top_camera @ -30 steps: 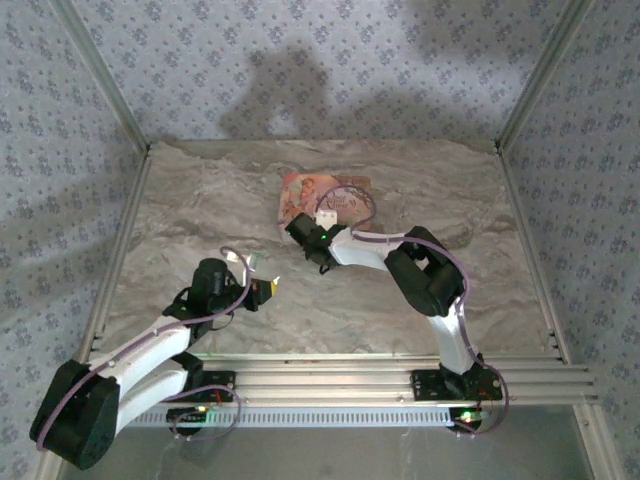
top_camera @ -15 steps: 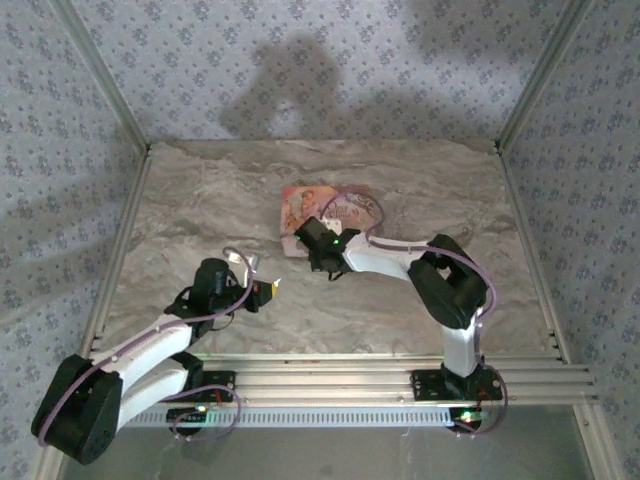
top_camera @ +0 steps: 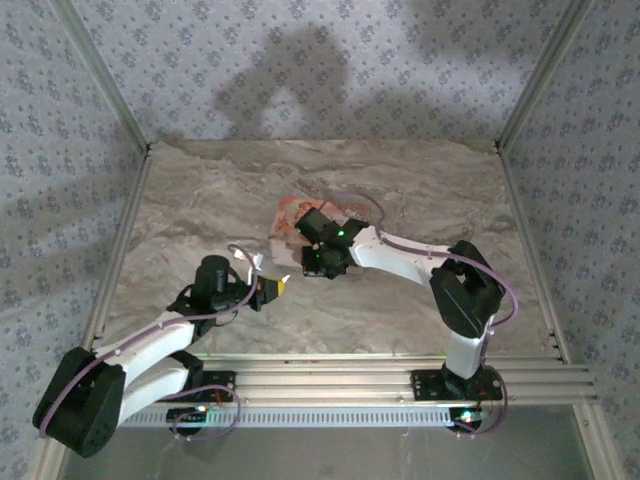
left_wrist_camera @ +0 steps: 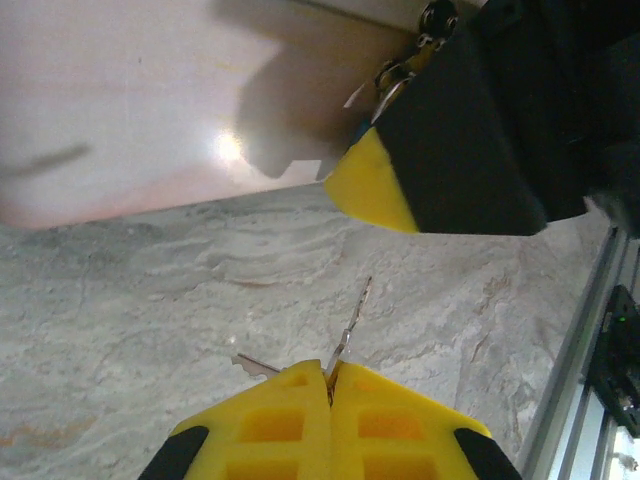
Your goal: Unlock a padlock with a key
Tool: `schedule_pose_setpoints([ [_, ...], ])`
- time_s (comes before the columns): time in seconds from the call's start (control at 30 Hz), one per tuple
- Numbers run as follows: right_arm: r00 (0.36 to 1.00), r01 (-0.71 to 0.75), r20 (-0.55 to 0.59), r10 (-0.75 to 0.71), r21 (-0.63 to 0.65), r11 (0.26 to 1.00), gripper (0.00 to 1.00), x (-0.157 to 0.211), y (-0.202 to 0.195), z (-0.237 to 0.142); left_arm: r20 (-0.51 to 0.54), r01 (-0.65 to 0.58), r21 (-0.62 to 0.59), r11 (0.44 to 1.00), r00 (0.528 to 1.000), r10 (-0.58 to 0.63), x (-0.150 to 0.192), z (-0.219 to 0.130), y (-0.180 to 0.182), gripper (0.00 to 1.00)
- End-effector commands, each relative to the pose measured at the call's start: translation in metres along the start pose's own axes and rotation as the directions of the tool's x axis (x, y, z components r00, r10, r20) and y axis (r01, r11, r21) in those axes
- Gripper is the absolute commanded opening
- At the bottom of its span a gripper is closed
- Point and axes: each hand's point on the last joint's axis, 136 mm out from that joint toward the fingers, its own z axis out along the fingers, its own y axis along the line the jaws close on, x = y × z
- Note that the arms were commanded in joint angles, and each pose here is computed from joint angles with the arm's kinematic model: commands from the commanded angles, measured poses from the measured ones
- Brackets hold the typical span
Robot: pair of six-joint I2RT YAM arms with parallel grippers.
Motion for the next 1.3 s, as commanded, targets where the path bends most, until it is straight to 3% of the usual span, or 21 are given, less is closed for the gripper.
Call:
schedule_pose_setpoints([
  [0.0,0.998,-0.063,-0.026,0.06,-0.121,0.991,0.0,-0.009,0.021,-0.041,0.046,-0.062,0.082,0.995,0.997,0.059,-0.024,0.004,-0.022,0.0],
  [0.47,0.989,-0.143,-0.063,0.131,-0.245,0.959,0.0,-0.022,0.033,-0.066,0.099,-0.102,0.154,0.983,0.991,0.087,-0.04,0.011,-0.039,0.0],
  [0.73,0.997,-0.032,0.071,0.03,0.023,0.999,0.0,-0.023,-0.022,-0.022,0.022,-0.044,0.055,0.998,0.999,0.043,-0.014,0.015,-0.014,0.0],
  [0.97,0.99,-0.005,0.14,-0.007,0.081,0.997,0.0,-0.022,-0.039,0.026,-0.006,-0.016,-0.01,1.0,1.0,0.016,0.004,0.011,-0.001,0.0],
  [1.07,0.993,0.012,0.115,-0.026,0.117,0.993,0.0,-0.01,-0.049,0.042,-0.009,-0.02,-0.031,0.999,1.0,0.02,0.007,0.008,0.002,0.0],
  [1.1,0.992,0.018,0.119,-0.033,0.123,0.992,0.05,-0.01,-0.049,0.044,-0.01,-0.021,-0.038,0.999,1.0,0.021,0.007,0.008,0.003,0.0],
  [1.2,0.988,0.036,0.147,-0.056,0.135,0.99,0.37,-0.012,-0.047,0.04,-0.012,-0.025,-0.05,0.998,1.0,0.024,0.009,0.005,0.004,0.0],
  [1.27,0.982,0.043,0.176,-0.07,0.154,0.987,0.51,-0.014,-0.048,0.034,-0.009,-0.027,-0.059,0.998,1.0,0.026,0.008,0.003,0.004,0.0],
])
